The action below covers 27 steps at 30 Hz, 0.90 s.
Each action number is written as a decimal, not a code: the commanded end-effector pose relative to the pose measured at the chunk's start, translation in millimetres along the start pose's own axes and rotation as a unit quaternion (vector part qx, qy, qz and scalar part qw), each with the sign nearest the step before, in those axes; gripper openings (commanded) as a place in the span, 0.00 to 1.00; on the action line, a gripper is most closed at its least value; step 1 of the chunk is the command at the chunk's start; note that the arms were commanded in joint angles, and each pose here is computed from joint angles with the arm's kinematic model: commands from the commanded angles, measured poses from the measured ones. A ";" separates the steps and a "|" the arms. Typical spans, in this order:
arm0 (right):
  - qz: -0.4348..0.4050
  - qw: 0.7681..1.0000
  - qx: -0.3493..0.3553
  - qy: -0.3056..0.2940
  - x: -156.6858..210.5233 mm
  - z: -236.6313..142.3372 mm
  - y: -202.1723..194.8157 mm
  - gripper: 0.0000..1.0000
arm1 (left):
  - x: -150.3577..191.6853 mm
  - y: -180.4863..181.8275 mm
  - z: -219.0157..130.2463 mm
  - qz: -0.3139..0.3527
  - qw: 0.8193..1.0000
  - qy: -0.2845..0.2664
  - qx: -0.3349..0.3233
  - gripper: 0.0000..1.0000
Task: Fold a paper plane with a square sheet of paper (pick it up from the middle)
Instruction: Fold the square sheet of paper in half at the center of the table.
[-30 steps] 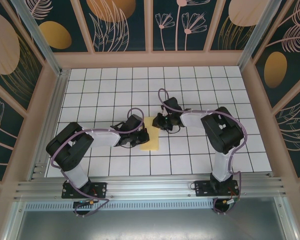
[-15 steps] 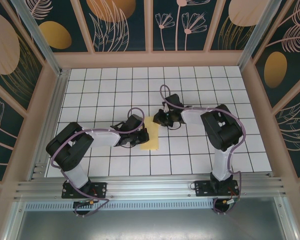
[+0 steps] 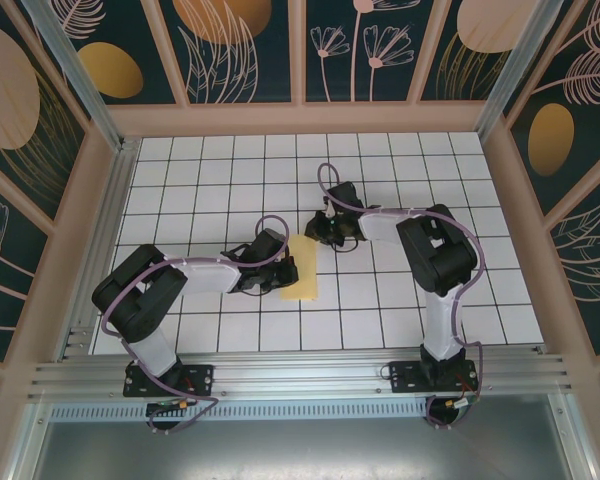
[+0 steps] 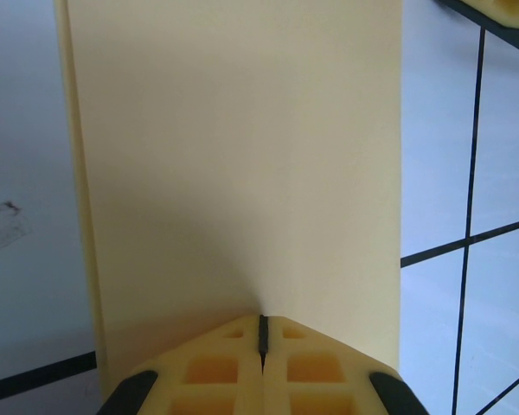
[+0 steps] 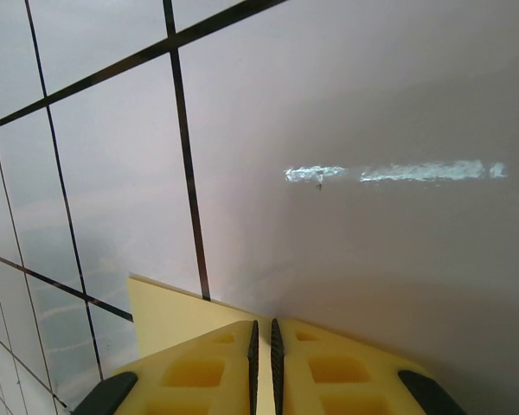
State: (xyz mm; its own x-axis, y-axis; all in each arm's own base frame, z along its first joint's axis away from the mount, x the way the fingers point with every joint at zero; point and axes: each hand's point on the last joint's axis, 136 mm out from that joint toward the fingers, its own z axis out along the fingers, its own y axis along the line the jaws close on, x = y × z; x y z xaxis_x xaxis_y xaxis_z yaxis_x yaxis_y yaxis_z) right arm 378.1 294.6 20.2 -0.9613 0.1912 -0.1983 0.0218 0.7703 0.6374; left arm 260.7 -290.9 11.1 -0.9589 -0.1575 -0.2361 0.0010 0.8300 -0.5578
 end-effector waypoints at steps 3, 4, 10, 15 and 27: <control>0.027 0.999 0.035 -0.027 -24.3 3.4 -25.1 0.15 | 41.5 75.1 3.5 -0.010 0.989 0.060 -0.135 0.02; 0.028 0.999 0.033 -0.032 -28.7 1.9 -23.9 0.15 | 41.3 75.2 3.2 -0.011 0.989 0.059 -0.134 0.02; 0.016 0.997 0.019 -0.070 -56.7 -26.0 -1.7 0.15 | 39.1 72.1 3.7 -0.011 0.990 0.056 -0.130 0.02; -0.006 0.999 -0.001 -0.054 -28.2 -45.3 13.5 0.15 | 34.2 65.3 4.4 -0.018 0.992 0.048 -0.119 0.03; 0.000 0.999 -0.022 0.047 85.1 -47.2 8.6 0.09 | 23.7 53.9 -1.6 -0.034 0.994 0.022 -0.102 0.02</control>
State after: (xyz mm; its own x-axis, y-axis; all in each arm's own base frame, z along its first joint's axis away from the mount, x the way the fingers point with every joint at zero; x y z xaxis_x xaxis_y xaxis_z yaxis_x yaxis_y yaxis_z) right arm 293.9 286.7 42.0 -0.9789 0.1318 -0.1562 -0.0014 0.7599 0.6501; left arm 263.3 -288.1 12.4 -0.9529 -0.1875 -0.2385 -0.0252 0.8323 -0.5537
